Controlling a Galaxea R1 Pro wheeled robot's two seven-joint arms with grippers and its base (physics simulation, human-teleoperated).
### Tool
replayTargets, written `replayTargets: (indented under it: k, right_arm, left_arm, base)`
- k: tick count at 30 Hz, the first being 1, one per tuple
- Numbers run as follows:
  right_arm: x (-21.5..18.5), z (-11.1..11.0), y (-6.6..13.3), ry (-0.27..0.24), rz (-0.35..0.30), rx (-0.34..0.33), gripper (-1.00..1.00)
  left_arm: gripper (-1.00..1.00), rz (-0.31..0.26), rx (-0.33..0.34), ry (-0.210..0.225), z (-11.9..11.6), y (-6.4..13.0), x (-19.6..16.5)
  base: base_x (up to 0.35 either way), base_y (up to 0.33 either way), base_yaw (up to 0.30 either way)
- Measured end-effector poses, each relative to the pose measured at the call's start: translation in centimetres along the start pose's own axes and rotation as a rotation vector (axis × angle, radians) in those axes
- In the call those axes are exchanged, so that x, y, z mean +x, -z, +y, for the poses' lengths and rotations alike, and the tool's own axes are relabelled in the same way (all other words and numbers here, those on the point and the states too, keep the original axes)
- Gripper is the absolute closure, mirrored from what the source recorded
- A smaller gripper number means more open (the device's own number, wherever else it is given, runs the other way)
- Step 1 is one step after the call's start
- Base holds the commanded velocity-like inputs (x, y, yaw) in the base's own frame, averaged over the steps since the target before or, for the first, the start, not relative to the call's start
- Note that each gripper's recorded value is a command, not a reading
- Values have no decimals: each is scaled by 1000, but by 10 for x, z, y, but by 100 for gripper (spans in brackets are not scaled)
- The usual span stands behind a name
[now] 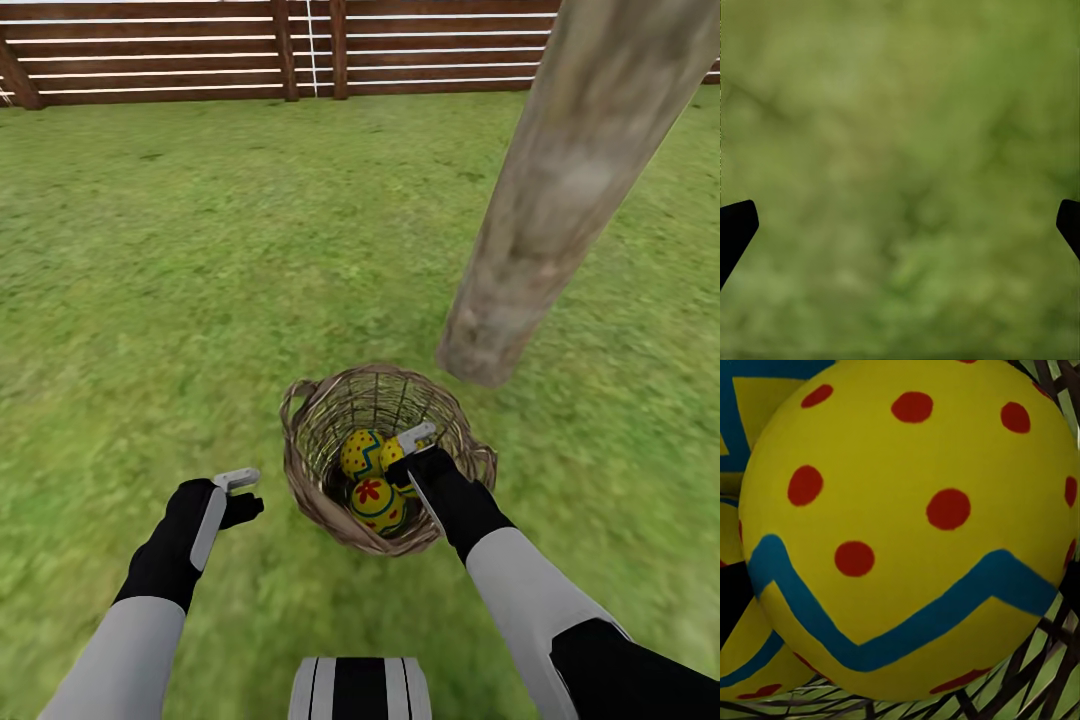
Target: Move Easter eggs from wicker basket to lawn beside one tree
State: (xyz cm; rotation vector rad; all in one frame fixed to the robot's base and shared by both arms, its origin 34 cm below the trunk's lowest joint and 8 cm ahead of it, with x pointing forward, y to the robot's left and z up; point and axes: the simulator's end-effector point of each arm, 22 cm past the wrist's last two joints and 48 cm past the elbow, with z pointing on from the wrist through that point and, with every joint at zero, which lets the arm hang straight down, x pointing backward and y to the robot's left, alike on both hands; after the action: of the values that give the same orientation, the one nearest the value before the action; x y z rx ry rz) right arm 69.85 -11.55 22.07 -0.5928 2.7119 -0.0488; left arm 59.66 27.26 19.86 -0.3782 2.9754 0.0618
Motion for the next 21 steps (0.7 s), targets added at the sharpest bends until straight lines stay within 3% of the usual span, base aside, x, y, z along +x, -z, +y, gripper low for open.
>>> replayTargets:
  k: [21]
  right_arm:
    - [-2,0,-1,2,-4,1,100]
  left_arm:
    - [-100,-14,1,2,0,2,-5]
  base:
    - [0,0,0]
